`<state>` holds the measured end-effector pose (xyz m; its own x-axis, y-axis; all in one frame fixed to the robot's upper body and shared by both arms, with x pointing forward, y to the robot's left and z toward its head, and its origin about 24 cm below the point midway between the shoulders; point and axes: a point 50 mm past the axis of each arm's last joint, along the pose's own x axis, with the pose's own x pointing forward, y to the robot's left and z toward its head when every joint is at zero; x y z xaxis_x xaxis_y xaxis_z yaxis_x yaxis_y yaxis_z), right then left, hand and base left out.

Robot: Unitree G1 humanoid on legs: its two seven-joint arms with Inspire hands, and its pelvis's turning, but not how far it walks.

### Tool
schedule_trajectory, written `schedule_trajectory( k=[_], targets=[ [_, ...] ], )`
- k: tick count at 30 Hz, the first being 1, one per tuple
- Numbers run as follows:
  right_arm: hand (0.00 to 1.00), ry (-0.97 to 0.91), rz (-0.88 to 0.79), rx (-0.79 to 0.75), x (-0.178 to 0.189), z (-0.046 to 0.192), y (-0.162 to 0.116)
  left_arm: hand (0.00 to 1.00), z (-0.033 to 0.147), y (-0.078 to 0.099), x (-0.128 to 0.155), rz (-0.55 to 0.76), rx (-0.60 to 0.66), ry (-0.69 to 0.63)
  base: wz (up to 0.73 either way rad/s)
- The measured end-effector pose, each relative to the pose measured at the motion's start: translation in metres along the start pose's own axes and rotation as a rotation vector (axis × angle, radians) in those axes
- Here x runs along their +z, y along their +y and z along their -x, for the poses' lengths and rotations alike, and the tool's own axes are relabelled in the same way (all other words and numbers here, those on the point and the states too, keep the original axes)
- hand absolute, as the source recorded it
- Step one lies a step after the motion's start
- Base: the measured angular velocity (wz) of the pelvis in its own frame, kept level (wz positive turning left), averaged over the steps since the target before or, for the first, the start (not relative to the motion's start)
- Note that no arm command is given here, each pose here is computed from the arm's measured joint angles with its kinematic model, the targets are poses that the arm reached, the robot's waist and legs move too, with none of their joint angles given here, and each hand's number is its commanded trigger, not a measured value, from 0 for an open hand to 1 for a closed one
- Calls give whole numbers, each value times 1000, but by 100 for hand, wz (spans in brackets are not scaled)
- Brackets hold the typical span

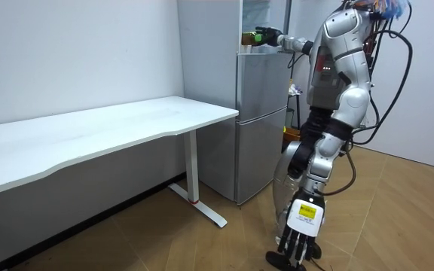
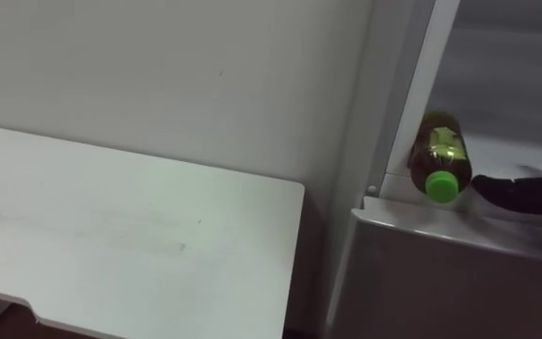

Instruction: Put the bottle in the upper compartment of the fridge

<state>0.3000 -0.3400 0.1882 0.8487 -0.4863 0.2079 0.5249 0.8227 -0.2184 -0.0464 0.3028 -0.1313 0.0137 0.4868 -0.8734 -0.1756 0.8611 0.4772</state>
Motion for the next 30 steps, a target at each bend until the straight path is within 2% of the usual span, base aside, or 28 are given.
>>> schedule_trajectory(
  k=[5,9,17,24,30],
  targets=[
    [0,-107,-10,-85,23,8,0,0,0,0,-2,-1,19,3,-1],
    [0,-156,17,-148,28,17,-4,0,0,-3,-3,3,16,6,0],
    [0,-354,81,-212,51,43,-1,0,0,-19,-8,29,-11,26,-6],
    [0,-430,-7,-231,62,59,-3,0,-1,-24,-13,34,-23,39,-3],
    [0,-479,-118,-152,68,77,9,0,-2,-28,-18,34,-30,69,-9]
  ],
)
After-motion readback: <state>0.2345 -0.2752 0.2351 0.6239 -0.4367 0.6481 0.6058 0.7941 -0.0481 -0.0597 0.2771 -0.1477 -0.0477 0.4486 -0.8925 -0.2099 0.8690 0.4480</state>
